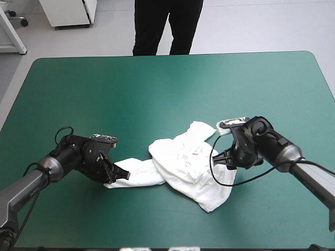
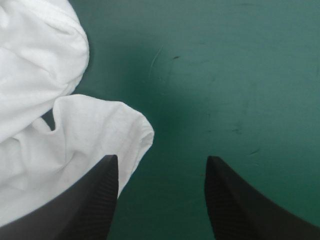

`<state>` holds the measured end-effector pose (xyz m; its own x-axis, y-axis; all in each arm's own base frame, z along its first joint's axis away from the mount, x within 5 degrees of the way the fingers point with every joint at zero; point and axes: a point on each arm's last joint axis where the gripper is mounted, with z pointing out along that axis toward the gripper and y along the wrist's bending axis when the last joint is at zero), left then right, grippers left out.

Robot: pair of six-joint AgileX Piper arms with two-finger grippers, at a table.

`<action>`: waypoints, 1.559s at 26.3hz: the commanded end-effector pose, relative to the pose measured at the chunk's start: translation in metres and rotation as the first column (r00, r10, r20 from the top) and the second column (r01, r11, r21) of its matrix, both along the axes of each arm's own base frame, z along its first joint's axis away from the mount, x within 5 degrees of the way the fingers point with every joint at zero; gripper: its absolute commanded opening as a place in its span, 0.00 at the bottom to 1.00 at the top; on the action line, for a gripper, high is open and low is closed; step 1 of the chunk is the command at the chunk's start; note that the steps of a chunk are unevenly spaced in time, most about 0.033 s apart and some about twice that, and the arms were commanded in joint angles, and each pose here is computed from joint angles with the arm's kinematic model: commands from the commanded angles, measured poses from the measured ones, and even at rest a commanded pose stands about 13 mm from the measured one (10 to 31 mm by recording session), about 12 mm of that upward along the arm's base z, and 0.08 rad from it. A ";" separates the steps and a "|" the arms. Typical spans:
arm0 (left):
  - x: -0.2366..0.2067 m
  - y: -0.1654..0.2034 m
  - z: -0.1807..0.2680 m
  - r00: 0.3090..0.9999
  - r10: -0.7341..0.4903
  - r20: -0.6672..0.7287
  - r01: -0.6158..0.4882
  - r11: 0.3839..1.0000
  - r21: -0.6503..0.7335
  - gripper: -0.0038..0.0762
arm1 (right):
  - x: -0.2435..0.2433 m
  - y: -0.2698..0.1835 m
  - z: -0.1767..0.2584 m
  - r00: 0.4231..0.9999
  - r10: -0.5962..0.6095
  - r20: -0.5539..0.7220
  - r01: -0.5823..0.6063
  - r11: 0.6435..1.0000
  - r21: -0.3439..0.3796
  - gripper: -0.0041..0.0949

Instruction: Fold the cloth

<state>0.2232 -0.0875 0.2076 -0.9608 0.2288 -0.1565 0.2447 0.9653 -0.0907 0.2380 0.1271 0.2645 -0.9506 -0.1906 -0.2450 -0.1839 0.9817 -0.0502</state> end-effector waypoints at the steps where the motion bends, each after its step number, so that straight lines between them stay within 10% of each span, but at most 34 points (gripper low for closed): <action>1: 0.003 -0.002 0.005 0.999 0.012 0.032 -0.012 1.000 -0.023 0.04 | 0.002 0.002 -0.005 0.999 0.027 0.021 -0.028 0.999 0.037 0.53; 17: 0.001 -0.001 0.005 1.000 0.002 0.014 -0.002 1.000 -0.009 0.04 | 0.016 0.016 -0.059 0.990 -0.021 -0.138 0.032 0.996 0.079 0.52; 22: 0.002 -0.001 0.005 1.000 0.003 0.021 -0.002 1.000 -0.011 0.04 | 0.013 0.018 -0.061 0.983 -0.027 -0.180 0.046 0.994 0.102 0.03; 27: 0.003 -0.001 0.006 0.999 -0.002 0.032 0.002 1.000 -0.005 0.04 | 0.007 0.010 -0.053 0.978 0.011 -0.207 -0.006 1.000 0.027 0.02; 35: 0.034 -0.012 0.065 0.980 -0.004 0.199 0.016 0.998 -0.056 0.04 | -0.014 -0.027 0.065 0.980 -0.010 0.198 0.016 1.000 -0.027 0.02; 41: 0.045 -0.009 0.213 0.798 -0.028 0.602 0.093 0.993 -0.078 0.04 | -0.044 -0.059 0.205 0.795 -0.030 0.605 0.020 1.000 0.023 0.02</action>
<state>0.2799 -0.1013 0.3601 -0.7901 0.2513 -0.5591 0.3175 0.9480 -0.0227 0.2057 0.0822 0.4253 -0.7347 -0.1495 -0.6617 -0.1161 0.9887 -0.0945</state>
